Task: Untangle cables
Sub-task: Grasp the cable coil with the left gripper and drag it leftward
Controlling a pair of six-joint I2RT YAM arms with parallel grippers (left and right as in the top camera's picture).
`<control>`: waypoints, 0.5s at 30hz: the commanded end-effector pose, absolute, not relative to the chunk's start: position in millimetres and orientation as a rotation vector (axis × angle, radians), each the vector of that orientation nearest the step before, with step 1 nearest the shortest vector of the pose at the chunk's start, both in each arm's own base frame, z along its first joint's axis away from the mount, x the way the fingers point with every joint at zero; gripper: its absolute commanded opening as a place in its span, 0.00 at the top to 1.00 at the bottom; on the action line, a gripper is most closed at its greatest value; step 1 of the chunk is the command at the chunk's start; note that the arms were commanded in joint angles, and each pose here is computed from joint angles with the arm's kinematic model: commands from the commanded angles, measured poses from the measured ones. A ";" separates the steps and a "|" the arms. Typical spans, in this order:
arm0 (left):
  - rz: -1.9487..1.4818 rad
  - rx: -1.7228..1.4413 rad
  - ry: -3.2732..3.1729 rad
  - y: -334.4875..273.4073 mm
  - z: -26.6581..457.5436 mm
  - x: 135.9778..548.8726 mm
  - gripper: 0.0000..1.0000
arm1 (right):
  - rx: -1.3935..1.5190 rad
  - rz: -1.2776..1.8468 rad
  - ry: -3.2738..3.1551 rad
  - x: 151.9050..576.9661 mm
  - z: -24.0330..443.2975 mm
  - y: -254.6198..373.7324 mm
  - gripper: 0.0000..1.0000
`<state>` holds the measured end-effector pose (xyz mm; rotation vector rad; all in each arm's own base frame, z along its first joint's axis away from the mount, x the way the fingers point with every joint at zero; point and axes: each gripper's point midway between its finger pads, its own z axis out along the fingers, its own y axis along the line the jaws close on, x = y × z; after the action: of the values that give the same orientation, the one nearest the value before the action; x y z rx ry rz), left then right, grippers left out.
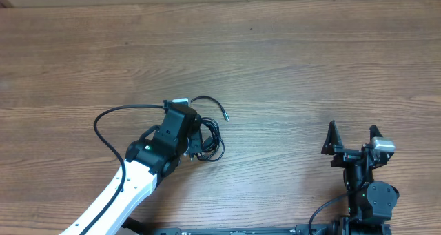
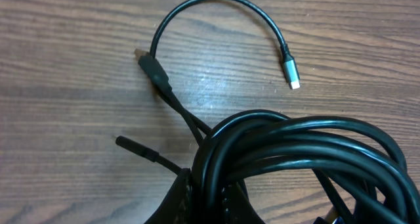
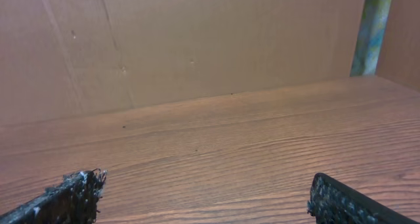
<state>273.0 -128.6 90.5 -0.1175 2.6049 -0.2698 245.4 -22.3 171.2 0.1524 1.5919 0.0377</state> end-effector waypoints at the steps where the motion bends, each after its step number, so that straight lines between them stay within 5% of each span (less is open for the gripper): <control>1: -0.304 -0.192 2.585 -129.0 98.6 274.4 0.96 | 0.148 0.028 1.586 245.4 170.1 -22.6 0.00; 7: -0.157 -1.067 2.579 -86.9 70.6 233.8 0.96 | 0.148 0.028 1.586 245.4 170.1 -22.6 0.00; 15: -0.077 -1.107 2.584 -81.2 58.9 232.8 0.96 | 0.148 0.028 1.586 245.4 170.1 -22.6 0.00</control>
<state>225.2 -84.5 58.8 -1.0557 2.6352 -0.0975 245.4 -22.4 171.3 0.1526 1.5915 0.0374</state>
